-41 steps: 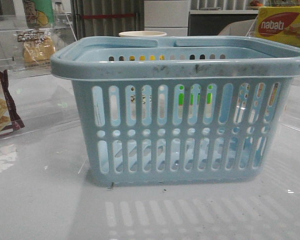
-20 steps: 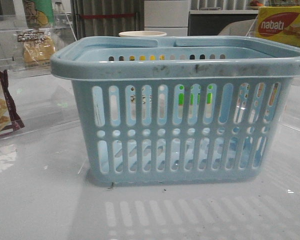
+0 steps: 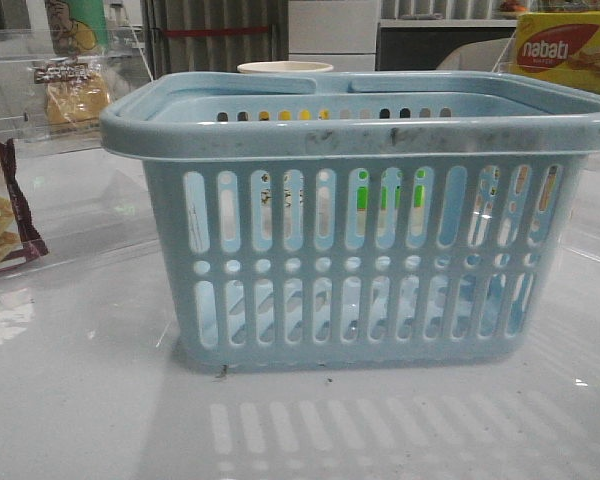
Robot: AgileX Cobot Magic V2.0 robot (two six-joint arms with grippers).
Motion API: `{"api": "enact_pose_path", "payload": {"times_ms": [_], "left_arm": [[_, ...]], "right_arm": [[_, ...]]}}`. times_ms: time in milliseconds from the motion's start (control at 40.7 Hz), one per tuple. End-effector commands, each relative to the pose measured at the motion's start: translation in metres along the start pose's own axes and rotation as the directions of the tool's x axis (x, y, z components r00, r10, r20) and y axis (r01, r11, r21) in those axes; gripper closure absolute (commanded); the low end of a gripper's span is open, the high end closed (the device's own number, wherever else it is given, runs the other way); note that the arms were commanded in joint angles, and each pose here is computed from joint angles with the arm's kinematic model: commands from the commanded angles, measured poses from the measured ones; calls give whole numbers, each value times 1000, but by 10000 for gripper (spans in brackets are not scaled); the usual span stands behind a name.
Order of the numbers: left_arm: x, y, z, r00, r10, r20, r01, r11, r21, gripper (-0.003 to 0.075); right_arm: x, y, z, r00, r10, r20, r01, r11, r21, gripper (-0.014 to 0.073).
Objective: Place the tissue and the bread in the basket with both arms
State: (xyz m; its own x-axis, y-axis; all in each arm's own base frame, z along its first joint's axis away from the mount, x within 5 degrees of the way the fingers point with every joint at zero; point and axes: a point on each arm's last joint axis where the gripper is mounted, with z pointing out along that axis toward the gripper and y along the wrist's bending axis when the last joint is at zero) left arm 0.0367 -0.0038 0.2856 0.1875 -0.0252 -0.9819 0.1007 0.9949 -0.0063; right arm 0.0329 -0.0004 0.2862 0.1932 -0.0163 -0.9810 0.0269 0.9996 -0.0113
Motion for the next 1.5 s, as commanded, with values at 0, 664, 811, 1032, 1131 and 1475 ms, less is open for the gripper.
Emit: {"api": "enact_pose_path", "payload": {"times_ms": [0, 664, 811, 1032, 1131, 1475], "left_arm": [[-43, -1, 3, 999, -16, 37, 16, 1000, 11, 629], [-83, -2, 83, 857, -9, -516, 17, 1000, 9, 629], [-68, -2, 95, 814, 4, -581, 3, 1000, 11, 629], [-57, -2, 108, 777, 26, -629, -15, 1000, 23, 337], [-55, -6, 111, 769, 41, -637, -9, 998, 55, 193], [-56, -31, 107, 773, 137, -619, 18, 971, 238, 255]], "right_arm": [[-42, 0, -5, 996, -14, 88, 14, 1000, 3, 538], [-58, 0, 84, 821, -18, -571, 2, 1000, -29, 538], [-39, 0, 101, 747, -20, -665, -1, 1000, -31, 537], [-23, 0, 120, 690, -24, -723, 1, 999, -32, 213], [-16, -2, 130, 677, -47, -734, 31, 999, -35, 64], [-17, -37, 197, 652, 66, -756, 46, 991, 127, 57]]}}
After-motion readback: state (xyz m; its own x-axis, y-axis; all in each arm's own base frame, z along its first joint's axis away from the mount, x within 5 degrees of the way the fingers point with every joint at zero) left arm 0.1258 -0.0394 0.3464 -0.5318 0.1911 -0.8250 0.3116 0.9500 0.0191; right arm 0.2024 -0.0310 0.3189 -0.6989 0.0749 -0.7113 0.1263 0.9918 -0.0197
